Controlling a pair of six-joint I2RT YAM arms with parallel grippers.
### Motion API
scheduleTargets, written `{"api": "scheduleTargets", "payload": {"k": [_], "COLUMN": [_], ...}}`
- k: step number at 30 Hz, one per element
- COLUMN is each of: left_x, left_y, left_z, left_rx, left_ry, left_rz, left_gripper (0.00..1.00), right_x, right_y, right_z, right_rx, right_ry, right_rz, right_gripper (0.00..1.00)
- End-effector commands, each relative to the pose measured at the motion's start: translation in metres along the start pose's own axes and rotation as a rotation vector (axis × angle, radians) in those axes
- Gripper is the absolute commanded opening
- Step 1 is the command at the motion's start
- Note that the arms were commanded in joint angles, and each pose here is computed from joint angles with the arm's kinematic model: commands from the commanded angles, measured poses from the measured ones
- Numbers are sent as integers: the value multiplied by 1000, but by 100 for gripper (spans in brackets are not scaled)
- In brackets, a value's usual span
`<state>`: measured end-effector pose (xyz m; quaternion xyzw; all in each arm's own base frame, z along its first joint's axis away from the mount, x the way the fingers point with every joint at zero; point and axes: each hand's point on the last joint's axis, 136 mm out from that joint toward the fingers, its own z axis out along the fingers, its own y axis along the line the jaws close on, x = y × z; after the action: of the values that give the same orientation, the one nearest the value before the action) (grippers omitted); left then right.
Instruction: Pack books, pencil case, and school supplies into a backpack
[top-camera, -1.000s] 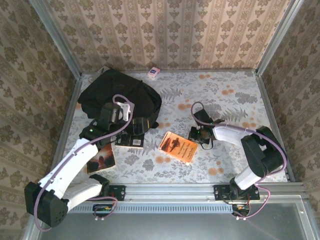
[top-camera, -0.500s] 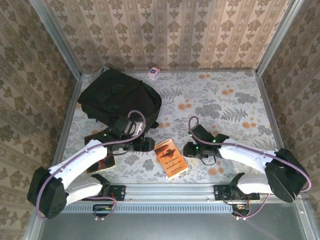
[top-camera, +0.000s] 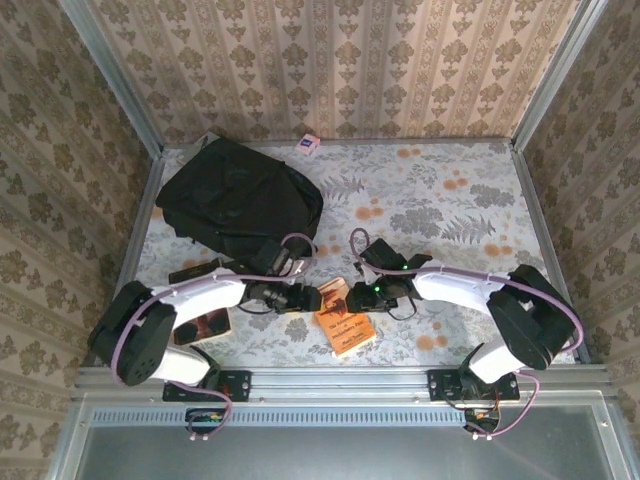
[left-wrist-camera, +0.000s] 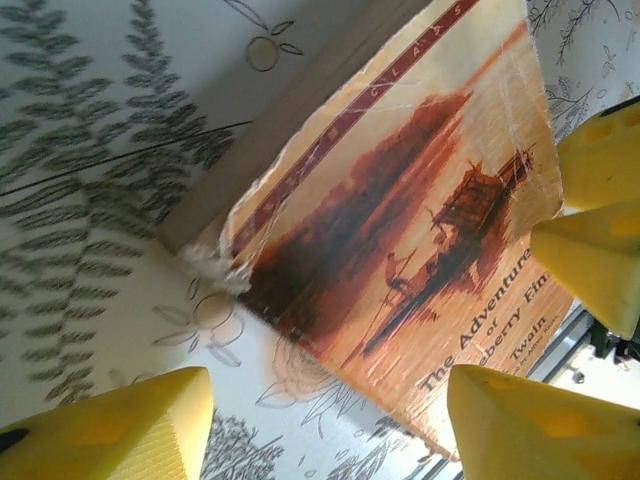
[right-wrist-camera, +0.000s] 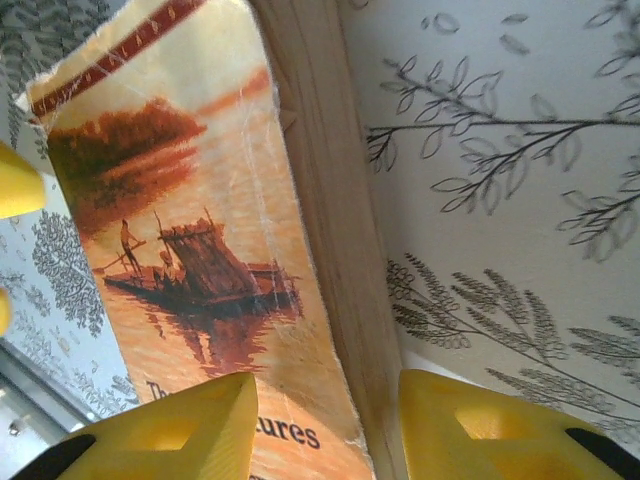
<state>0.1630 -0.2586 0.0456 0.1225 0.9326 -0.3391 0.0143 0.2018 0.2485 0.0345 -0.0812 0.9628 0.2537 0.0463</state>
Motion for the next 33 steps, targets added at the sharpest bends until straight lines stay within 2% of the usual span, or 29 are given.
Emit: {"api": "scheduleTargets", "payload": {"k": [1, 11, 16, 19, 22, 23, 27, 33], "left_x": [-10, -16, -18, -17, -18, -19, -24, -34], "left_y": [-22, -25, -26, -27, -25, -24, -15, -22], "left_z": [6, 18, 19, 18, 12, 8, -10, -19], "left_rx": [83, 92, 95, 94, 70, 59, 27, 112], "left_ry": [7, 37, 39, 38, 27, 15, -49, -89], "left_rz": [35, 51, 55, 56, 65, 67, 44, -4], "left_gripper": [63, 60, 59, 57, 57, 57, 72, 86], "right_x": [-3, -4, -7, -8, -11, -13, -24, -38], "right_y": [18, 48, 53, 47, 31, 27, 24, 38], "right_z": [1, -23, -17, -6, 2, 2, -11, -33], "right_rx": [-85, -205, -273, -295, -253, -254, -372, -584], "right_ry": [29, 26, 39, 54, 47, 38, -18, -108], "right_rz": [-31, -62, -6, 56, 96, 111, 157, 133], "right_gripper": [41, 33, 29, 20, 1, 0, 0, 0]}}
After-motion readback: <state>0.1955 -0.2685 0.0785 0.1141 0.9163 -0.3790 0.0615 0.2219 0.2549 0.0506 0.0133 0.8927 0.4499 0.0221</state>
